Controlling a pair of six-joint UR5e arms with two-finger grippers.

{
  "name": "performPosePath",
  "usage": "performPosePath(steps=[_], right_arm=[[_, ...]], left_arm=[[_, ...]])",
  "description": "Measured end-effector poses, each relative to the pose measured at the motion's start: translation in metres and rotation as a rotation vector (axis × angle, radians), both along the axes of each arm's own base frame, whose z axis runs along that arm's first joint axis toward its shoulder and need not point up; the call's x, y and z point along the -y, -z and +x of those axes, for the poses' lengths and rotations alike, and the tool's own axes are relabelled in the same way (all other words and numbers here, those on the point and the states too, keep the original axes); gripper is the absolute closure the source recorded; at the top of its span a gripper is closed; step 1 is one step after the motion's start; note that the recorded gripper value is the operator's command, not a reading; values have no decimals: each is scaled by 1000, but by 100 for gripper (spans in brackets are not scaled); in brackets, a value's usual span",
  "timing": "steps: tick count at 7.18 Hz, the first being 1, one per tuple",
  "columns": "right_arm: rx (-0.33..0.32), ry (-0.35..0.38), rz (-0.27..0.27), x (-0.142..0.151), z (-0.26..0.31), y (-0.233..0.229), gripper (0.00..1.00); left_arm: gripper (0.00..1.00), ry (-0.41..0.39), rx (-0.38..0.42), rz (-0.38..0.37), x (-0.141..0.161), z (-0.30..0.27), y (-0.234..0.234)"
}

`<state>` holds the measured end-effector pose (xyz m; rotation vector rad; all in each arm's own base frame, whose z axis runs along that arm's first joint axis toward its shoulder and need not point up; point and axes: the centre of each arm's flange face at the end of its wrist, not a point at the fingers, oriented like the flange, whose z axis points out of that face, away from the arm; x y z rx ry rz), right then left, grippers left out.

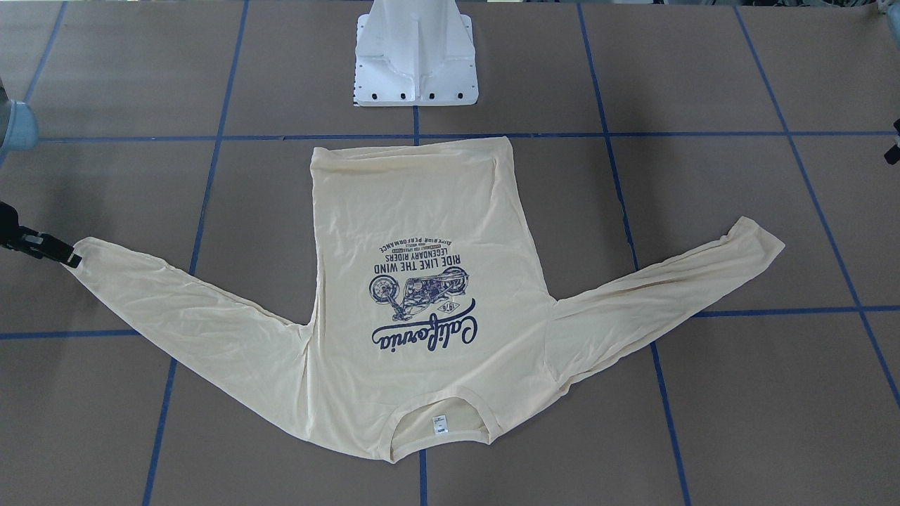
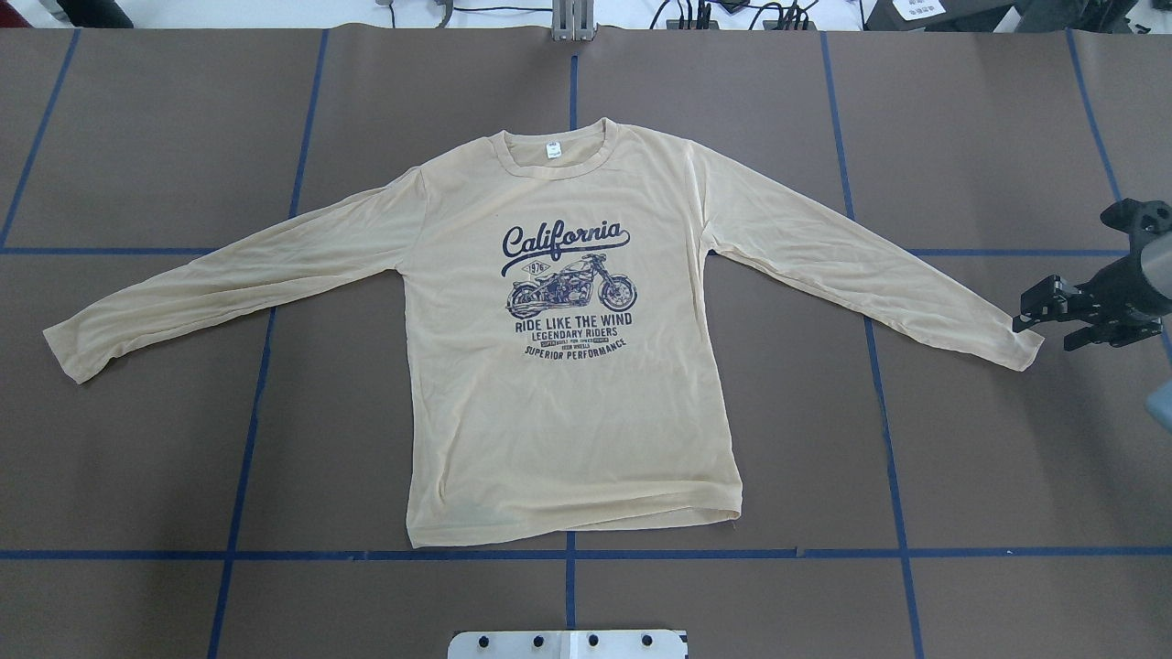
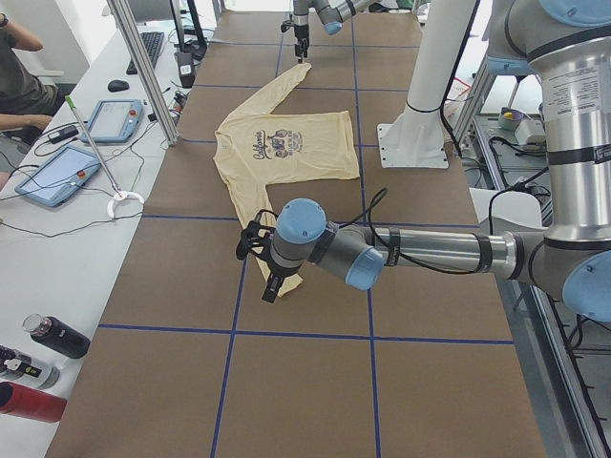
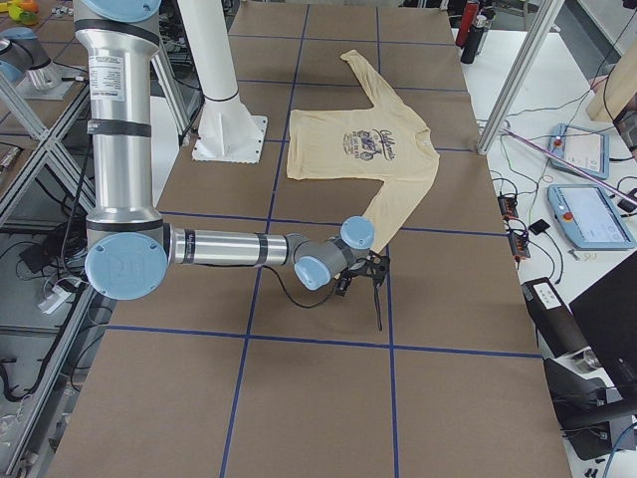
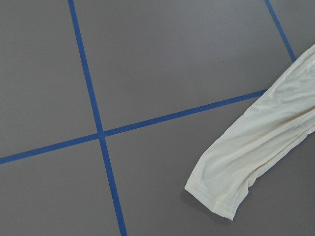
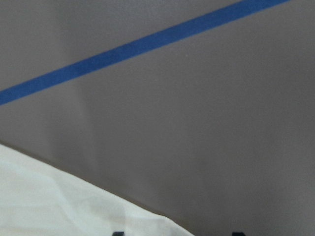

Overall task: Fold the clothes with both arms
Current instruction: 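Lower the right gripper onto the sleeve cuff nearest it and grasp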

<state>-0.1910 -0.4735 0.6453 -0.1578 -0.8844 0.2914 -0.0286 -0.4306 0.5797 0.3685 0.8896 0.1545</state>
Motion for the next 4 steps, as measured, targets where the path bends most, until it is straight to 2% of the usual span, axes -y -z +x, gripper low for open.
performPosePath(steps=[1, 2, 3, 4], right_arm=[[0, 2, 0, 0, -1, 0, 27], [0, 3, 0, 0, -2, 0, 44], [1, 5, 1, 0, -3, 1, 68], [2, 6, 1, 0, -3, 1, 84]], left_arm=[[0, -1, 0, 2, 0, 0, 0], [0, -2, 1, 3, 0, 0, 0], [0, -3, 1, 4, 0, 0, 0], [0, -3, 1, 5, 0, 0, 0]])
